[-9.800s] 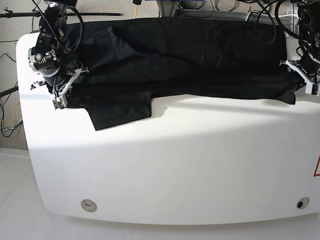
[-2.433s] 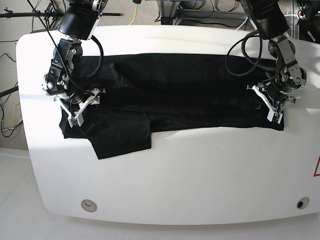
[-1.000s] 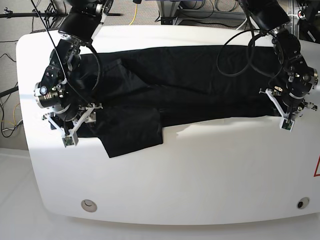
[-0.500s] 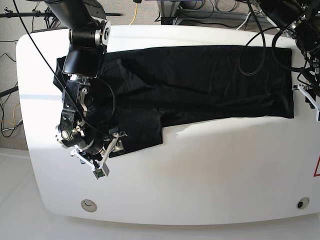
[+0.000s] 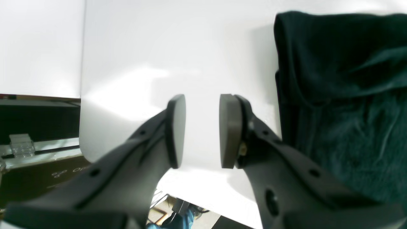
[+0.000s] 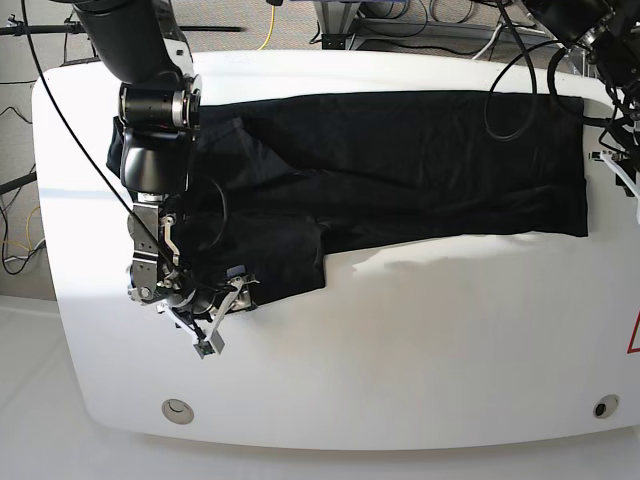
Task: Fold the T-shirt properly
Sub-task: 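Pull the shirt end with the right gripper away from the left gripper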
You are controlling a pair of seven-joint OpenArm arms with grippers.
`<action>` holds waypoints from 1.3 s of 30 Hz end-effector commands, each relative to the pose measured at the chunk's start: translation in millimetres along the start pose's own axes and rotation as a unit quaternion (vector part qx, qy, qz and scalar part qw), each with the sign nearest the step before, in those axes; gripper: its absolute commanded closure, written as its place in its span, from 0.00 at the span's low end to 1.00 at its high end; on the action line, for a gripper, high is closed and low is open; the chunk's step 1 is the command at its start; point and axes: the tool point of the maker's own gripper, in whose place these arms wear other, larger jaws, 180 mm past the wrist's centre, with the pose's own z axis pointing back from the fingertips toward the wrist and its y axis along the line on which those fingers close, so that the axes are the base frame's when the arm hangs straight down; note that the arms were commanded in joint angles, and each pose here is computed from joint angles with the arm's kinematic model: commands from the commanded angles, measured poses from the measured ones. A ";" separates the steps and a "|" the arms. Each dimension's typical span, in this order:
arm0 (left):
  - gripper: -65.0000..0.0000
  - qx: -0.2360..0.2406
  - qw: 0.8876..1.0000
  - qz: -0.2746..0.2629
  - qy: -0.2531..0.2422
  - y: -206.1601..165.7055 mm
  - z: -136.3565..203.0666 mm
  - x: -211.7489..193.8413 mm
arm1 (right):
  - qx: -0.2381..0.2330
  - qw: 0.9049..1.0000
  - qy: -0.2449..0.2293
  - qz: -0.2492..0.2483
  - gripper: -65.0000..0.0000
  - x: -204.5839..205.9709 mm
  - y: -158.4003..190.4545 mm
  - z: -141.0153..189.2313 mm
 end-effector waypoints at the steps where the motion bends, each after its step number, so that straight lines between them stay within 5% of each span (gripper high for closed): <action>1: 0.75 0.012 1.000 -0.004 -0.016 8.7 4.5 8.6 | -0.003 0.999 -0.038 -0.007 0.34 21.7 -12.7 2.4; 13: 0.75 -0.002 1.000 0.003 -0.005 -4.6 2.4 -1.6 | -0.046 0.998 -0.036 0.033 0.34 3.1 -37.7 -7.5; 31: 0.75 -0.002 1.000 0.003 -0.005 -4.6 2.4 -1.6 | -0.014 0.999 -0.014 0.039 0.35 -22.1 4.6 -31.1; 35: 0.75 -0.002 1.000 0.003 -0.004 -4.3 2.5 -2.4 | -0.011 0.999 -0.009 0.037 0.49 -29.4 7.0 -32.4; 39: 0.75 -0.002 1.000 0.003 -0.004 -4.3 2.5 -2.4 | -0.011 0.999 -0.009 0.036 0.84 -29.2 6.9 -32.4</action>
